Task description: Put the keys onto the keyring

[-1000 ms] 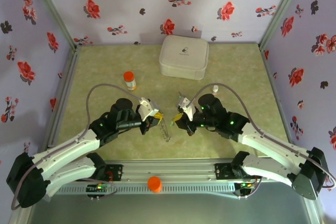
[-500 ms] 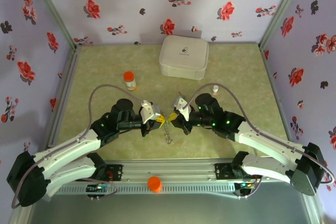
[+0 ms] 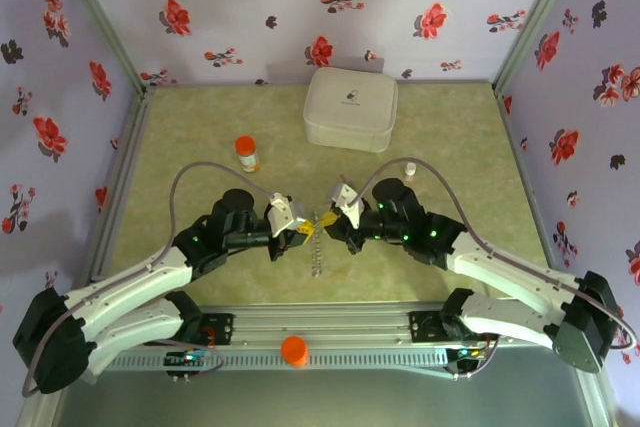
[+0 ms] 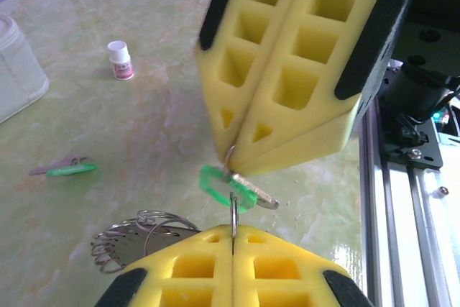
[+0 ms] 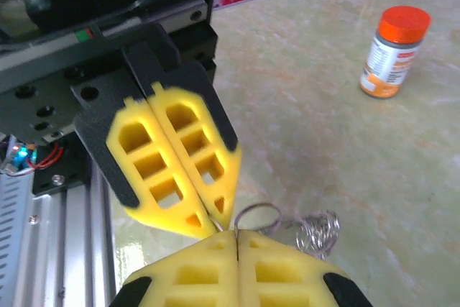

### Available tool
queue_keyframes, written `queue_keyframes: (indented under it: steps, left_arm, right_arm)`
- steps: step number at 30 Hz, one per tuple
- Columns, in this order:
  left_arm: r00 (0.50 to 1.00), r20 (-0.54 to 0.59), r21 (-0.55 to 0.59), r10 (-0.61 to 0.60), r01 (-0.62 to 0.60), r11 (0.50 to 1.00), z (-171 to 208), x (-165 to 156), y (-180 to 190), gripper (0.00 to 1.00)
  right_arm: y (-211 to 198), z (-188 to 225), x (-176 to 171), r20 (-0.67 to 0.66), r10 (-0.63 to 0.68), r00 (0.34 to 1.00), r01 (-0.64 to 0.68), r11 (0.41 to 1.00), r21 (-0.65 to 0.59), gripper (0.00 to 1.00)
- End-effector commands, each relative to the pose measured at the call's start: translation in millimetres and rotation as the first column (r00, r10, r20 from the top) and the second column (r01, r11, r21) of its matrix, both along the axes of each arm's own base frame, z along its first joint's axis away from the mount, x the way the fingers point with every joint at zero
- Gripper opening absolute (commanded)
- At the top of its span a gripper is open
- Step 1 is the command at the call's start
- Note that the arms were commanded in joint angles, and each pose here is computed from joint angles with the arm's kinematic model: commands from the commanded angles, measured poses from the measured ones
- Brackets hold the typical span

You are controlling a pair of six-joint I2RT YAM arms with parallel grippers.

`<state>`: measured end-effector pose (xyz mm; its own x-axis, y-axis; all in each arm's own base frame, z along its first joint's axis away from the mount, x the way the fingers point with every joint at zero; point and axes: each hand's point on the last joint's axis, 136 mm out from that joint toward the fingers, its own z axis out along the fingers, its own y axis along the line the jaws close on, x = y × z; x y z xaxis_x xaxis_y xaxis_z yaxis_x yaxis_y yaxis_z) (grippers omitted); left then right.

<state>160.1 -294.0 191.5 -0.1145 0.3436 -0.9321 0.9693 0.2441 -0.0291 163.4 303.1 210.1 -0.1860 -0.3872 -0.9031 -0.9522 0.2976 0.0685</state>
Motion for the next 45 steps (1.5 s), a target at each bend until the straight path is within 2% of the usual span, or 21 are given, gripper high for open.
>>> queue_keyframes:
  steps: [1,4,6,9,12,15,19,27,40,45]
  left_arm:
    - [0.996,0.085,-0.02,0.037,-0.035,0.999,10.9,8.1,1.0,0.0]
    - [0.989,0.105,0.002,0.106,-0.107,0.994,10.1,18.4,8.1,0.0]
    - [0.982,0.121,0.006,0.143,-0.145,0.989,10.3,23.5,12.7,0.0]
    - [0.975,0.146,-0.005,0.17,-0.171,0.985,11.9,26.2,17.4,0.0]
    - [0.972,0.159,-0.016,0.172,-0.171,0.985,12.8,25.6,18.5,0.0]
    - [0.972,0.163,-0.022,0.172,-0.17,0.985,13.4,25.0,18.9,0.0]
    - [0.969,0.168,-0.044,0.18,-0.175,0.984,16.3,25.3,19.5,0.0]
    - [0.97,0.164,-0.047,0.18,-0.175,0.984,15.0,24.1,20.3,0.0]
    - [0.97,0.175,-0.038,0.171,-0.167,0.985,12.9,21.5,22.4,0.0]
    - [0.97,0.177,-0.032,0.168,-0.165,0.986,10.3,21.1,22.8,0.0]
  right_arm:
    - [-17.7,-15.8,7.9,0.057,-0.091,0.994,0.094,0.995,-0.044,0.0]
    - [-40.8,-36.2,28.6,-0.045,-0.33,0.943,0.324,0.94,-0.105,0.0]
    - [-60.6,-60.7,36.9,-0.162,-0.513,0.843,0.481,0.853,-0.2,0.0]
    - [-78.2,-98.4,27.6,-0.276,-0.647,0.711,0.529,0.751,-0.396,0.0]
    - [-84.5,-122.6,17.3,-0.306,-0.689,0.657,0.492,0.699,-0.519,0.0]
    - [-88.7,-130.0,18.8,-0.292,-0.713,0.637,0.492,0.668,-0.559,0.0]
    - [-89.9,-138.7,28.2,-0.271,-0.717,0.642,0.461,0.644,-0.61,0.0]
    - [-75.8,-158.3,44.3,-0.294,-0.71,0.64,0.394,0.631,-0.668,0.0]
    - [-56.2,-182.4,74.3,-0.305,-0.725,0.618,0.385,0.617,-0.686,0.0]
    - [-52.7,-191.3,77.7,-0.308,-0.727,0.614,0.372,0.611,-0.699,0.04]
